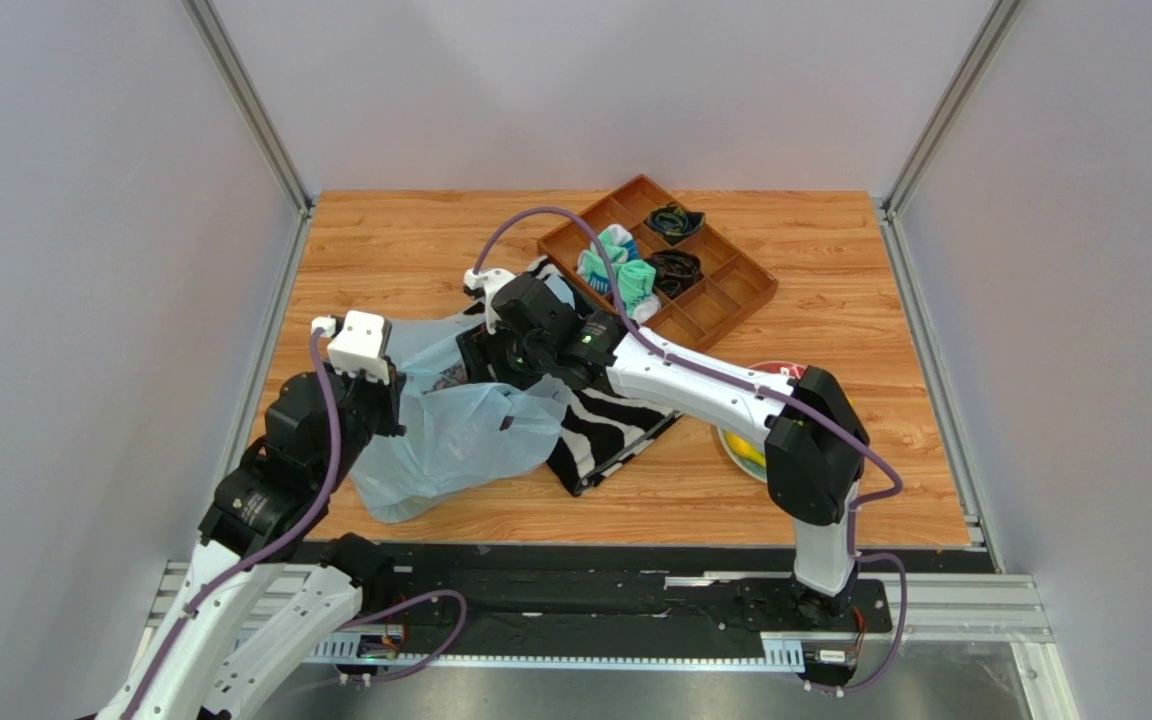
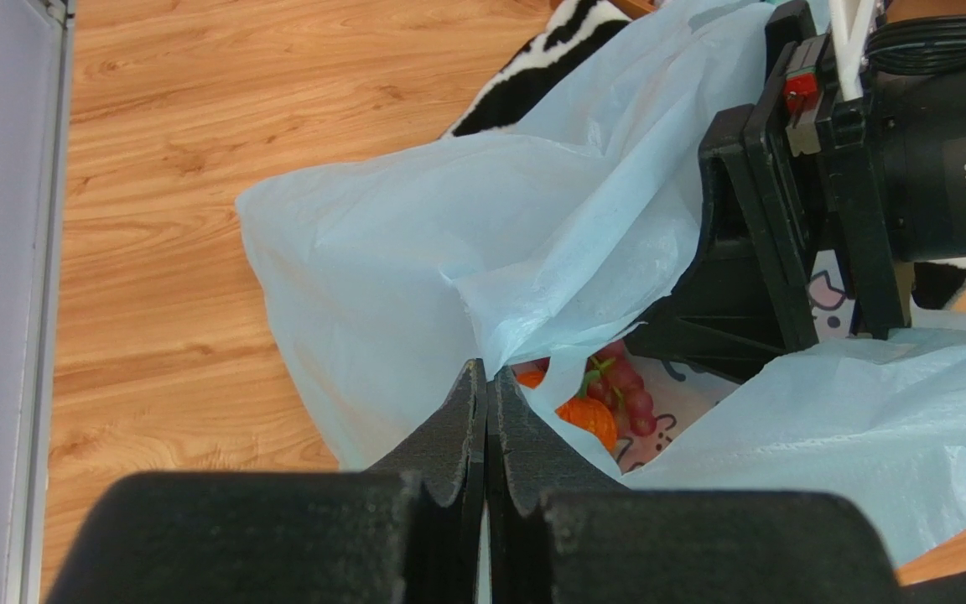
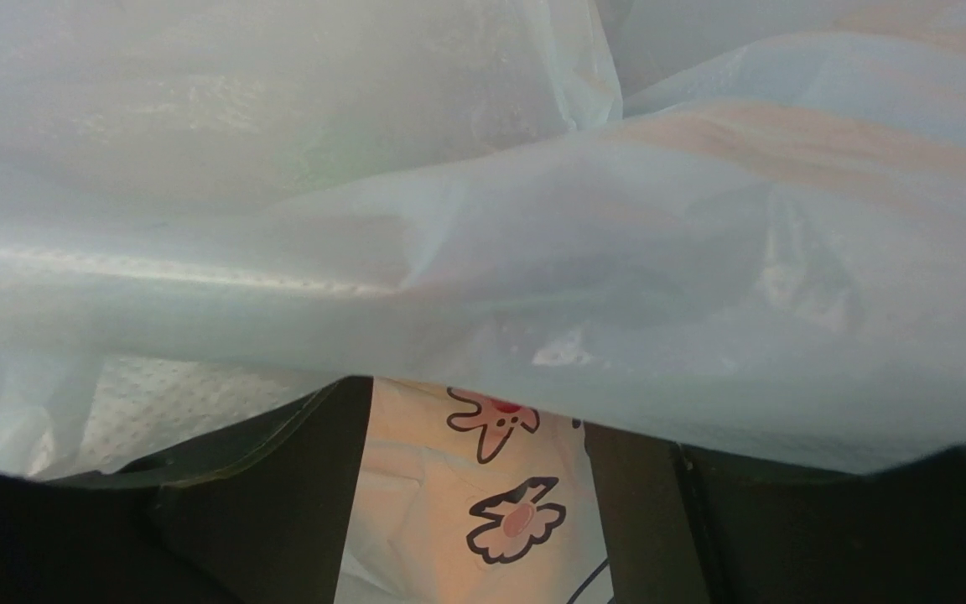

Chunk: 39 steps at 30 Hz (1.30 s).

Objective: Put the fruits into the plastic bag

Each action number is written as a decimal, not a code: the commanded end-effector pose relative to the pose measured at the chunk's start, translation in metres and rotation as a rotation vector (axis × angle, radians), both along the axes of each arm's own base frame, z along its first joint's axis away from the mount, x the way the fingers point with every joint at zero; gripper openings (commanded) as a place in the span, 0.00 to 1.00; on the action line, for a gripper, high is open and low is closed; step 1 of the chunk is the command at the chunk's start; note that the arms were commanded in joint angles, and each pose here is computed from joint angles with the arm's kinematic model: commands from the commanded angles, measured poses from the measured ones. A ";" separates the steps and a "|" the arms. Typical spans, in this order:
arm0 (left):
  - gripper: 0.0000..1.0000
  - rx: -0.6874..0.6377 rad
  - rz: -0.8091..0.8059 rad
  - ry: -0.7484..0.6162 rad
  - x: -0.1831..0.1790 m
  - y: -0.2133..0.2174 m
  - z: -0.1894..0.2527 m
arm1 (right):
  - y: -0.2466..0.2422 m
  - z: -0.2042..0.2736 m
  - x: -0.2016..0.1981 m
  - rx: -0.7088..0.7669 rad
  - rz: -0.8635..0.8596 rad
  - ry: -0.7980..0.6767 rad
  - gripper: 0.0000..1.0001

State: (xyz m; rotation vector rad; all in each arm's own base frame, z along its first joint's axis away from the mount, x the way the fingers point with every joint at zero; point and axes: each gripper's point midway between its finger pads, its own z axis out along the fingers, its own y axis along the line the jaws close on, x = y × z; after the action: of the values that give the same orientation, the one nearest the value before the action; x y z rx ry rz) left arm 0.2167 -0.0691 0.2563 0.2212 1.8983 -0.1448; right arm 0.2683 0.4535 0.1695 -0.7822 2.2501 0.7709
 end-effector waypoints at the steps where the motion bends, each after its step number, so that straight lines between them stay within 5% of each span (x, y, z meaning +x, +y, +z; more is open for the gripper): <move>1: 0.00 0.004 0.000 -0.021 0.001 0.001 0.006 | -0.007 0.050 0.004 0.079 -0.015 -0.095 0.69; 9: 0.00 0.006 0.008 -0.023 0.001 0.002 0.007 | -0.041 0.096 0.001 0.144 -0.062 -0.184 0.73; 21: 0.00 0.011 0.022 -0.025 0.001 0.005 0.007 | -0.145 0.098 0.004 0.040 -0.272 -0.260 0.75; 32: 0.00 0.010 0.018 -0.020 0.001 0.004 0.006 | -0.311 0.047 0.028 -0.107 -0.684 -0.166 0.74; 39: 0.00 0.011 0.020 -0.019 0.001 0.005 0.005 | -0.393 0.004 0.031 -0.160 -0.872 -0.037 0.62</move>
State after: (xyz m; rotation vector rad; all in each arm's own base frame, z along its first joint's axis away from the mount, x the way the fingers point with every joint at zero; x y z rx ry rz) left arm 0.2167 -0.0652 0.2555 0.2112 1.9017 -0.1229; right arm 0.3057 0.0879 0.1879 0.0810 2.2714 0.1598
